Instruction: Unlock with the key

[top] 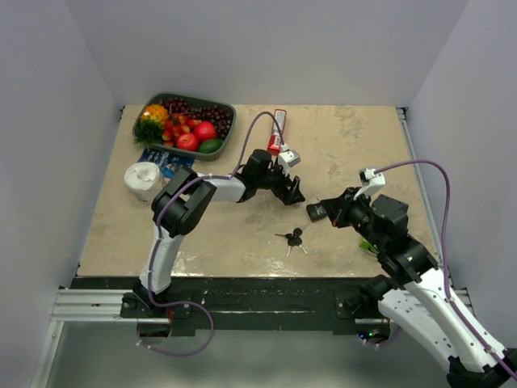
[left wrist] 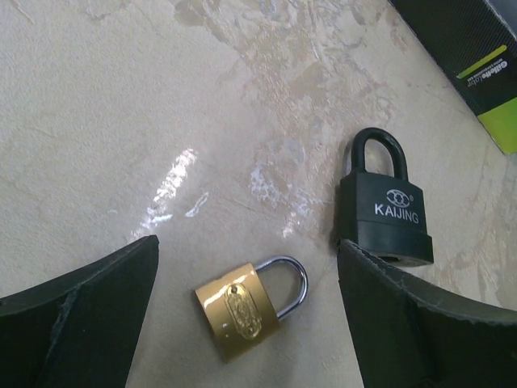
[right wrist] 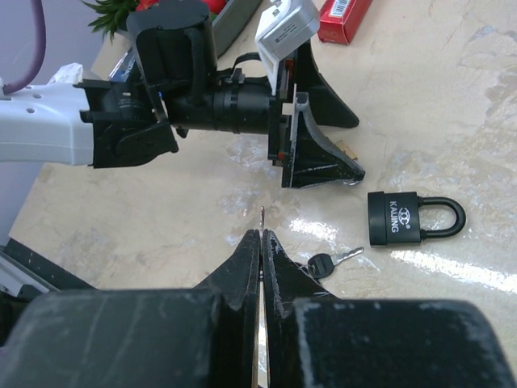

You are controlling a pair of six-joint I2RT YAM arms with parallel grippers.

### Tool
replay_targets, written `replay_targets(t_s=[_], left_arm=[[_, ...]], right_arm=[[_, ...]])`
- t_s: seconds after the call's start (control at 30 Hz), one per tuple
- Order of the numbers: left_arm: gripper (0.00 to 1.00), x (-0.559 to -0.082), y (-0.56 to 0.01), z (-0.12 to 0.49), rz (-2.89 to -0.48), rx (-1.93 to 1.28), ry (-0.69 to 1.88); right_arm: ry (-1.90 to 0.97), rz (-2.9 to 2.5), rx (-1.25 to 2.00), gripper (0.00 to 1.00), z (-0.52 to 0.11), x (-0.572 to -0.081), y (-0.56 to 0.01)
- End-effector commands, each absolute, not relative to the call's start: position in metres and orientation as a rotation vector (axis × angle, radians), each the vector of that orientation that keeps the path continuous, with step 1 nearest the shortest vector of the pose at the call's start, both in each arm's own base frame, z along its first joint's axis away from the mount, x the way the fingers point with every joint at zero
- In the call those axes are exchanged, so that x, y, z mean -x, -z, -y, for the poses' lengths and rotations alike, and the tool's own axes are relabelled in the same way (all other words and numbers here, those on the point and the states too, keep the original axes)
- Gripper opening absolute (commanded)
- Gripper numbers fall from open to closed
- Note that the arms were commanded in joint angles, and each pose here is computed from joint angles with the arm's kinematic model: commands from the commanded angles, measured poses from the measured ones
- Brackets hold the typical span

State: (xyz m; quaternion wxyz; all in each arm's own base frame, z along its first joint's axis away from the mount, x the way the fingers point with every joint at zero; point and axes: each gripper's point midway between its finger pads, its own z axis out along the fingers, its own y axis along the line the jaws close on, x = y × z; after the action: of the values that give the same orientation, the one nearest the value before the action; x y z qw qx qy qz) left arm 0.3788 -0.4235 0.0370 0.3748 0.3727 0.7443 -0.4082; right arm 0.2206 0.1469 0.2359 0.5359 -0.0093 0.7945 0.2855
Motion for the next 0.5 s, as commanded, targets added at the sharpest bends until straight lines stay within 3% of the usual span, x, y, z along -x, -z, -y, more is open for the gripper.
replay_targets(t_s=[0.0, 0.3, 0.47], left_arm=[[0.96, -0.358, -0.031, 0.407, -1.937, -0.982, 1.040], [0.96, -0.319, -0.046, 0.393, -1.860, -1.009, 1.141], [0.96, -0.326, -0.050, 0.395, -1.861, -0.987, 1.130]], right_arm=[[-0.710, -1.835, 0.013, 0.00, -0.148, -0.220, -0.255], [-0.710, -1.848, 0.016, 0.00, -0.150, -0.222, -0.248], [-0.714, -1.856, 0.016, 0.00, -0.151, -0.221, -0.244]])
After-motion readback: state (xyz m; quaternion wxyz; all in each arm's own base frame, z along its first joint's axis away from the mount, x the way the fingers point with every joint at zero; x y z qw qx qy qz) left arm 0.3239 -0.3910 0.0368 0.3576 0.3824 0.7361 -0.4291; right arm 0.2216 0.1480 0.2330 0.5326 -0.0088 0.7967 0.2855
